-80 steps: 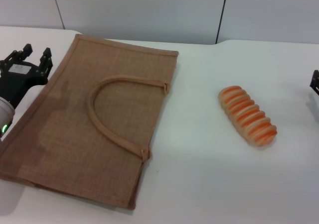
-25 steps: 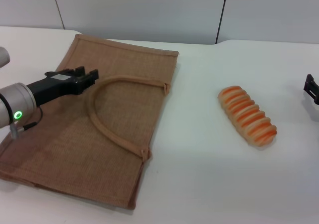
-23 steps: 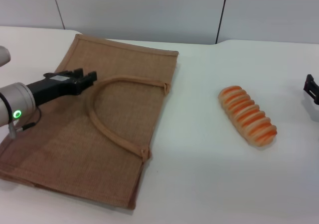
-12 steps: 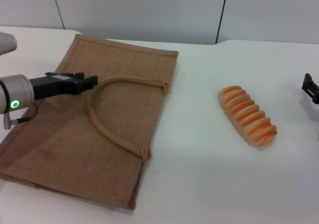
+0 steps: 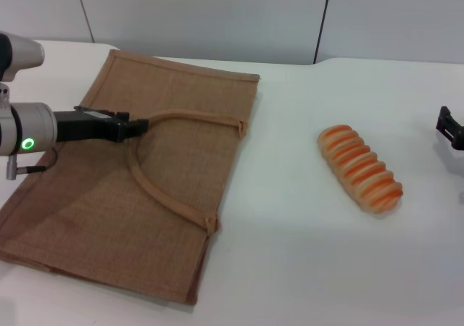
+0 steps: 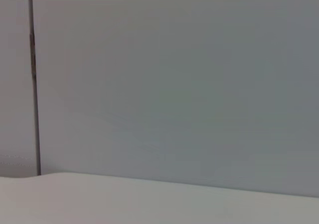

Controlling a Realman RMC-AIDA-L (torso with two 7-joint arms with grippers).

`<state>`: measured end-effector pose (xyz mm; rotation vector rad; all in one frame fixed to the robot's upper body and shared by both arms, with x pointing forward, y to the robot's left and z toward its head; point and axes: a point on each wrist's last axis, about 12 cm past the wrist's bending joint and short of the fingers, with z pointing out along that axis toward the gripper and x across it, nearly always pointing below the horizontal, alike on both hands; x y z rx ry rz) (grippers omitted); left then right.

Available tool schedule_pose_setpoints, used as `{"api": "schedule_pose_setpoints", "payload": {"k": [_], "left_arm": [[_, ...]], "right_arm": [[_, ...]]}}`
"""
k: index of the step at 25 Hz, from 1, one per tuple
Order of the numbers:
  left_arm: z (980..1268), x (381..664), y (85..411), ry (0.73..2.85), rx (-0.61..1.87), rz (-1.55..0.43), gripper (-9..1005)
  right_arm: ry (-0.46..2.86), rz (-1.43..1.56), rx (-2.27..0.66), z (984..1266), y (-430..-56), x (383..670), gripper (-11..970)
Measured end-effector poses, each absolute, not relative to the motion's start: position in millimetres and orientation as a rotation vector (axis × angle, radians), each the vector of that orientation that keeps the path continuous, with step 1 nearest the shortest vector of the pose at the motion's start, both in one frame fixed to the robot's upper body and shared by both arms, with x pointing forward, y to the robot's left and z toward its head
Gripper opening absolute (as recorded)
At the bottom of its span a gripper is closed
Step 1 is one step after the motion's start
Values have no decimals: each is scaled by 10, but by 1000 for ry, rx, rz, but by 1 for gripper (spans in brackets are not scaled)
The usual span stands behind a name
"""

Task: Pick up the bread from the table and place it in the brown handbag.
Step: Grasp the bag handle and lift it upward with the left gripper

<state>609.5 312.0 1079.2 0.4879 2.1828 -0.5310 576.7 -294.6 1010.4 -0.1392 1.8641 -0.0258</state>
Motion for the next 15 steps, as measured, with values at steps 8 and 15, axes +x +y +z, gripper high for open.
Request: {"api": "schedule_pose_setpoints", "payload": {"k": [8,15], "left_arm": [[10829,6152,3122,2263,521,-502,467],[10878,6194,3071,2261,552,-505,467]], "right_arm": [[1862,-24,-139,10109,-2940,5772,864],[1857,-21,-144,10128,-2922,5798,863]]}}
